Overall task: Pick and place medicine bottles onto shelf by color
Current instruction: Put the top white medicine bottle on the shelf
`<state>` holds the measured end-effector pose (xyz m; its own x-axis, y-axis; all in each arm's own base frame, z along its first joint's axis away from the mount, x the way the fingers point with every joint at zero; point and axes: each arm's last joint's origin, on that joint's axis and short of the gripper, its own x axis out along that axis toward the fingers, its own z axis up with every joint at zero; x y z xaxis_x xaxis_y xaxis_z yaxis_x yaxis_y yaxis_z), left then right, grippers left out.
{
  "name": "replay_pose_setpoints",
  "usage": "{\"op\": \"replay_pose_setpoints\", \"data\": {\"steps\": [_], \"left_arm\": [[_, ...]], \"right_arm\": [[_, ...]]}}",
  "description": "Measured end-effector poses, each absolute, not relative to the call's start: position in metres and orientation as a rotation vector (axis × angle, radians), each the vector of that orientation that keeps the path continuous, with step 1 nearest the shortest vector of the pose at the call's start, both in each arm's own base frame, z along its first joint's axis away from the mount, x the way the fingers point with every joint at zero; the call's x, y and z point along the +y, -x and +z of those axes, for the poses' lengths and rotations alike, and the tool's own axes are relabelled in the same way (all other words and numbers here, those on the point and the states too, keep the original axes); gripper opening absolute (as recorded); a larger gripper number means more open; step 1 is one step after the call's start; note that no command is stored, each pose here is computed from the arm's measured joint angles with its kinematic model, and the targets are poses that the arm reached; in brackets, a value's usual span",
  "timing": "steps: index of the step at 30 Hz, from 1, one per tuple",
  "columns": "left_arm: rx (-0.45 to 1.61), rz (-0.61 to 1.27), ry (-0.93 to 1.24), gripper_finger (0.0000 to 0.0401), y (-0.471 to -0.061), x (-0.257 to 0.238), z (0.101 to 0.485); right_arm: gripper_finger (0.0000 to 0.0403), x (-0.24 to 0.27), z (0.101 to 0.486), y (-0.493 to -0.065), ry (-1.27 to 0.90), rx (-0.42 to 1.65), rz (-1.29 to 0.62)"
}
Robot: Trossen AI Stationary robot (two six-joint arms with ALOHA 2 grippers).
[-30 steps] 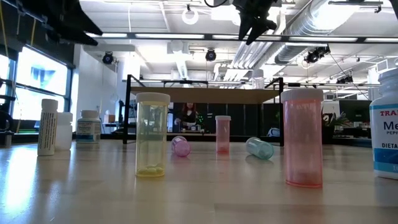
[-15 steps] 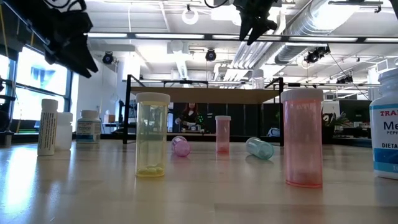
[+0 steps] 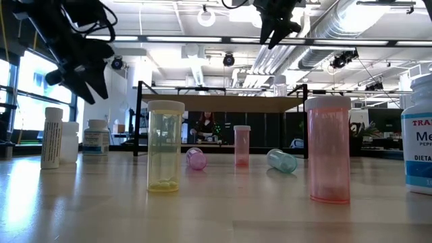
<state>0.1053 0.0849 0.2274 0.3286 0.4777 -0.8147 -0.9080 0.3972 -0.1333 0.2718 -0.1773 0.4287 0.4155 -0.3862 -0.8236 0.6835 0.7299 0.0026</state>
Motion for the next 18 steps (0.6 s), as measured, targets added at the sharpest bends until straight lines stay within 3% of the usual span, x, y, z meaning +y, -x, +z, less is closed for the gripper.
{"op": "replay_pose_setpoints", "data": {"steps": [18], "left_arm": [[0.896, 1.098, 0.715, 0.0248, -0.116, 0.108, 0.207]], "right_arm": [[0.0197, -0.177, 0.429, -0.272, -0.392, 0.910, -0.705]]}}
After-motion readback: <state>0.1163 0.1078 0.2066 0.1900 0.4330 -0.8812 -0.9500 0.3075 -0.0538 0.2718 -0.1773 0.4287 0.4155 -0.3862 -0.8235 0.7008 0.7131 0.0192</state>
